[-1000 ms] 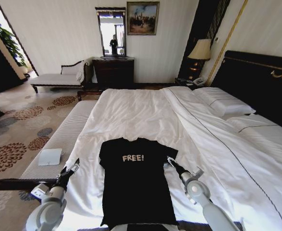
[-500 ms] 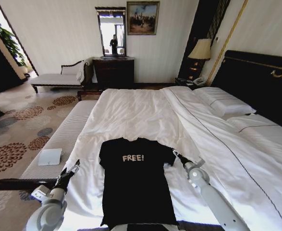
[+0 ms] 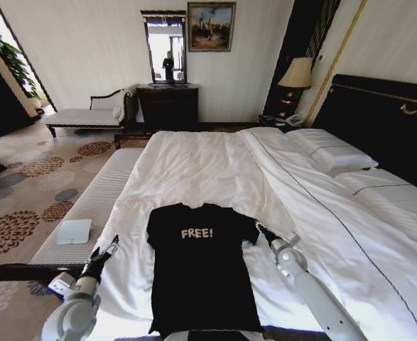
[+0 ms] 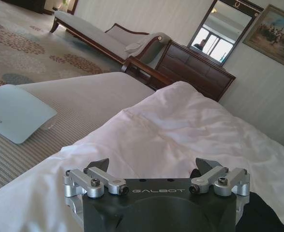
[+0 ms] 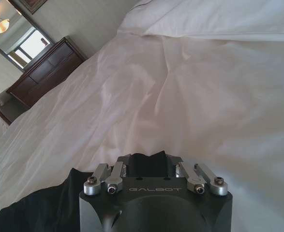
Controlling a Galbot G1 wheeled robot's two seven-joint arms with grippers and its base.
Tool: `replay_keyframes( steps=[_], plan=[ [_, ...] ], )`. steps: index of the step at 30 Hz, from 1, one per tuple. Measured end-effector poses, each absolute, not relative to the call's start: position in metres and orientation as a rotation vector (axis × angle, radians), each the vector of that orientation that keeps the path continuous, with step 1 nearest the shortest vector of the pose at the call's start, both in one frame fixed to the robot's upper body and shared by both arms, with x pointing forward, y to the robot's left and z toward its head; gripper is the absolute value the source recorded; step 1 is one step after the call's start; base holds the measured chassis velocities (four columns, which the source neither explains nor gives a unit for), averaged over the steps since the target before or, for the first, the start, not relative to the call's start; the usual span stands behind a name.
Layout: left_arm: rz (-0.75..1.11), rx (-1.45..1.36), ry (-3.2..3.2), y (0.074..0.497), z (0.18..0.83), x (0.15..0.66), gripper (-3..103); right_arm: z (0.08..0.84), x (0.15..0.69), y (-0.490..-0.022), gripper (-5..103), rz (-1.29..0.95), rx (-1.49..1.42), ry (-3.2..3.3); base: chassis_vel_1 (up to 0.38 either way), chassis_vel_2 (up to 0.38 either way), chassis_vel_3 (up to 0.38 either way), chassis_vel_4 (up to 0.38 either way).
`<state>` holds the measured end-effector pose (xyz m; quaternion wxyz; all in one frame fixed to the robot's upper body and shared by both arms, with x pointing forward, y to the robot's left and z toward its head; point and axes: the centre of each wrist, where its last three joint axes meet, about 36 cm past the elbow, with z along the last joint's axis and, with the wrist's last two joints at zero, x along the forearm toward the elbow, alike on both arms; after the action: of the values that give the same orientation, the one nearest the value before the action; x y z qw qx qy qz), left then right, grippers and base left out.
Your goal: Fold the clothes on the bed.
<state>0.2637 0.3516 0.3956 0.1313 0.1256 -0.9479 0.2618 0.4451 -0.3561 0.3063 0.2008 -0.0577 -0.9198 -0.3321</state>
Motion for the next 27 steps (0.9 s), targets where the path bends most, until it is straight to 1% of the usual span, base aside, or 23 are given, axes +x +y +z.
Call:
replay_keyframes(
  steps=[1, 3, 6, 7, 8, 9, 11, 12, 18, 27],
  plan=[
    [0.759, 0.366, -2.751, 0.352, 0.395, 0.264, 100, 0.307, 0.446, -0.357, 34, -0.924, -0.164, -2.573, 0.000, 0.000, 0.000, 0.000],
    [0.757, 0.366, -2.751, 0.353, 0.395, 0.264, 100, 0.308, 0.447, -0.357, 34, -0.922, -0.164, -2.575, 0.000, 0.000, 0.000, 0.000],
    [0.752, 0.368, -2.752, 0.354, 0.395, 0.265, 100, 0.309, 0.449, -0.355, 18, -0.919, -0.163, -2.578, 0.000, 0.000, 0.000, 0.000],
    [0.752, 0.368, -2.752, 0.354, 0.395, 0.265, 100, 0.309, 0.449, -0.355, 18, -0.919, -0.163, -2.578, 0.000, 0.000, 0.000, 0.000],
    [0.752, 0.368, -2.752, 0.355, 0.394, 0.265, 100, 0.309, 0.449, -0.354, 13, -0.919, -0.161, -2.578, 0.000, 0.000, 0.000, 0.000],
    [0.751, 0.368, -2.752, 0.355, 0.394, 0.265, 100, 0.310, 0.449, -0.353, 13, -0.918, -0.158, -2.579, 0.000, 0.000, 0.000, 0.000],
    [0.751, 0.369, -2.753, 0.356, 0.394, 0.266, 100, 0.312, 0.449, -0.350, 3, -0.917, -0.150, -2.583, 0.000, 0.000, 0.000, 0.000],
    [0.751, 0.369, -2.753, 0.356, 0.394, 0.266, 100, 0.312, 0.449, -0.350, 1, -0.914, -0.148, -2.584, 0.000, 0.000, 0.000, 0.000],
    [0.750, 0.371, -2.752, 0.358, 0.393, 0.267, 100, 0.315, 0.449, -0.351, 0, -0.892, -0.152, -2.611, 0.000, 0.000, 0.000, 0.000],
    [0.754, 0.368, -2.756, 0.357, 0.393, 0.269, 100, 0.330, 0.464, -0.366, 0, -0.904, -0.182, -2.672, 0.000, 0.000, 0.000, 0.000]
  ],
)
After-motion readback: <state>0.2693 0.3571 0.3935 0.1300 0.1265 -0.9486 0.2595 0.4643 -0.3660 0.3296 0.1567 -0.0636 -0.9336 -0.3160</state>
